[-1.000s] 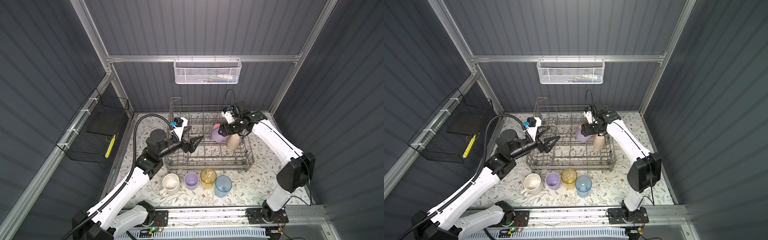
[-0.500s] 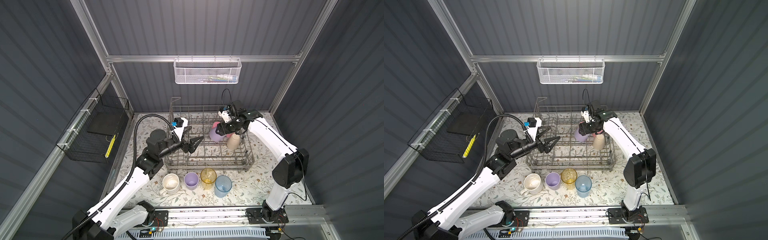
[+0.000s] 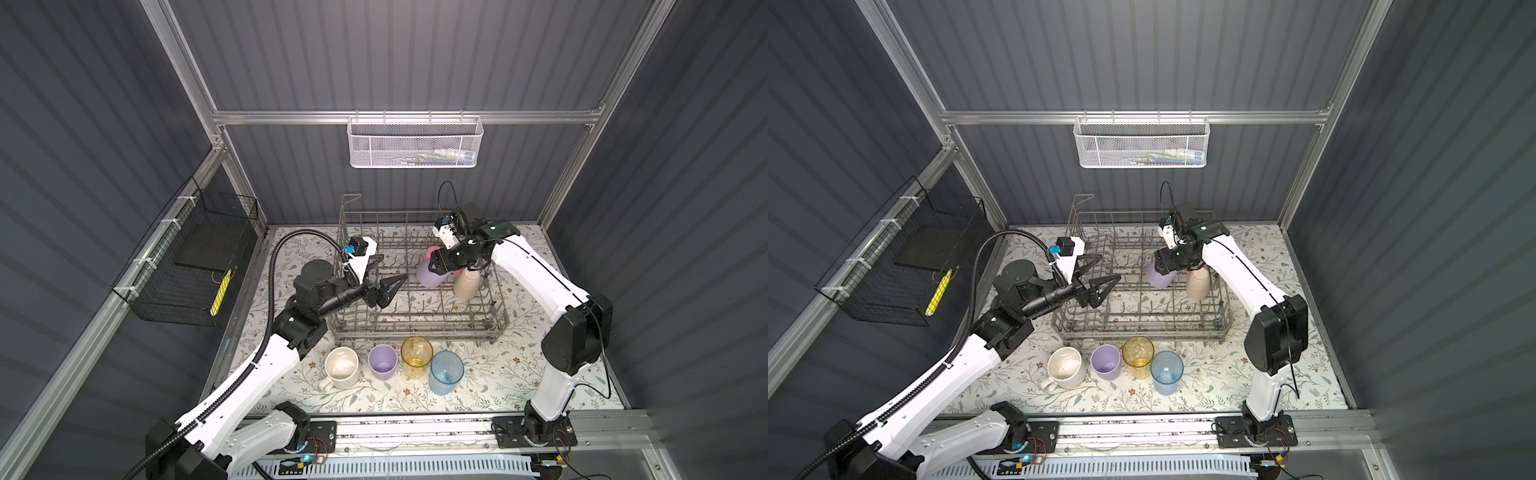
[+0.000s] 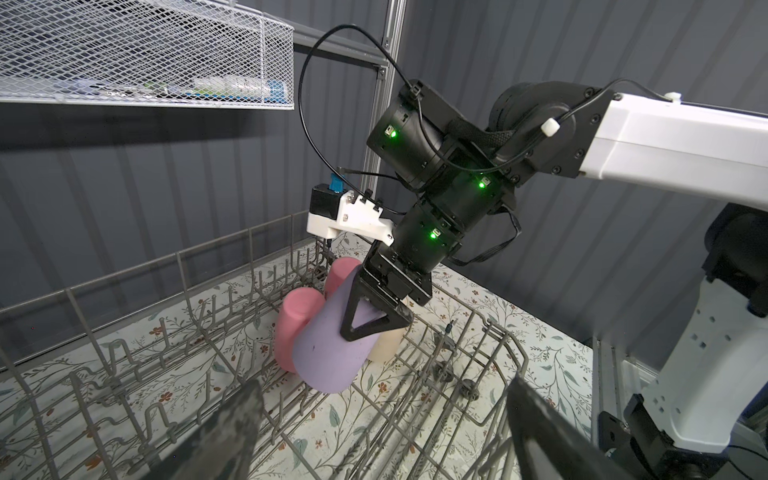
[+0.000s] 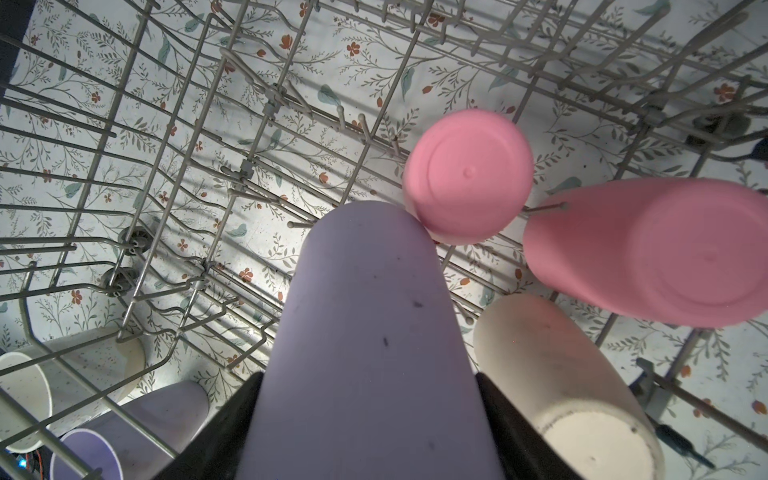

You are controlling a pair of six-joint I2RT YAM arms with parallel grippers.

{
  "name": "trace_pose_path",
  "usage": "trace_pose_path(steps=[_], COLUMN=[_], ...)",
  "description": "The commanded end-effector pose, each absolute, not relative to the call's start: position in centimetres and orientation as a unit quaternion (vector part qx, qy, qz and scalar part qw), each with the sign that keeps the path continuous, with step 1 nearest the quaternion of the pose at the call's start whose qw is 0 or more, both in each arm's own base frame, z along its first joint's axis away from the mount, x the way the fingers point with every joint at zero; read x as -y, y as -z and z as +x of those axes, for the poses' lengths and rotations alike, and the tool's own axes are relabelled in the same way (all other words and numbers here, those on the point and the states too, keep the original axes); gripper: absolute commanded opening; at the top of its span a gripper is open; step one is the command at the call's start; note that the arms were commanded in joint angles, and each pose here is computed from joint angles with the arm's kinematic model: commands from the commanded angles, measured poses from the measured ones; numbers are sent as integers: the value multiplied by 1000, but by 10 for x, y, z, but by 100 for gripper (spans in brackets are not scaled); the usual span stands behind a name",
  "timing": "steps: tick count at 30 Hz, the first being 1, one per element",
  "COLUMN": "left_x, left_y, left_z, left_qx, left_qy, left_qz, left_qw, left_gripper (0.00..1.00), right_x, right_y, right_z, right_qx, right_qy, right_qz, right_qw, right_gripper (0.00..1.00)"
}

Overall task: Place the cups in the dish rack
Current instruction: 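Lower the purple cup mouth-down with the right gripper while the left arm draws back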

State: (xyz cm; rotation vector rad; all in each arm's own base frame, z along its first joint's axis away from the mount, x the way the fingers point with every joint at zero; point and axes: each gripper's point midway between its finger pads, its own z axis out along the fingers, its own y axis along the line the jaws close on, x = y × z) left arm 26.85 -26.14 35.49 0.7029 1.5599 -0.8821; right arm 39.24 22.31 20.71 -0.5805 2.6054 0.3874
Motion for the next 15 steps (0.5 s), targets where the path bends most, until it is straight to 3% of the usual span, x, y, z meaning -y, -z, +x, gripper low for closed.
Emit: trace_pose_path(steps=[1, 15], left_x=[264, 265], left_y=[-351, -349], left_z=[267, 266], left_qx=[-660, -660], left_qy=[376, 376], left_qz=[313, 319], left_qw=[570, 567], left_gripper=[91, 91], right_x=[-226, -228], right_y=[-209, -194], right_z=[391, 391], right_qx=[-940, -948], right_qy=[-138, -113], right_qz=[-221, -234], right_qw=[218, 186], right_gripper=[47, 47])
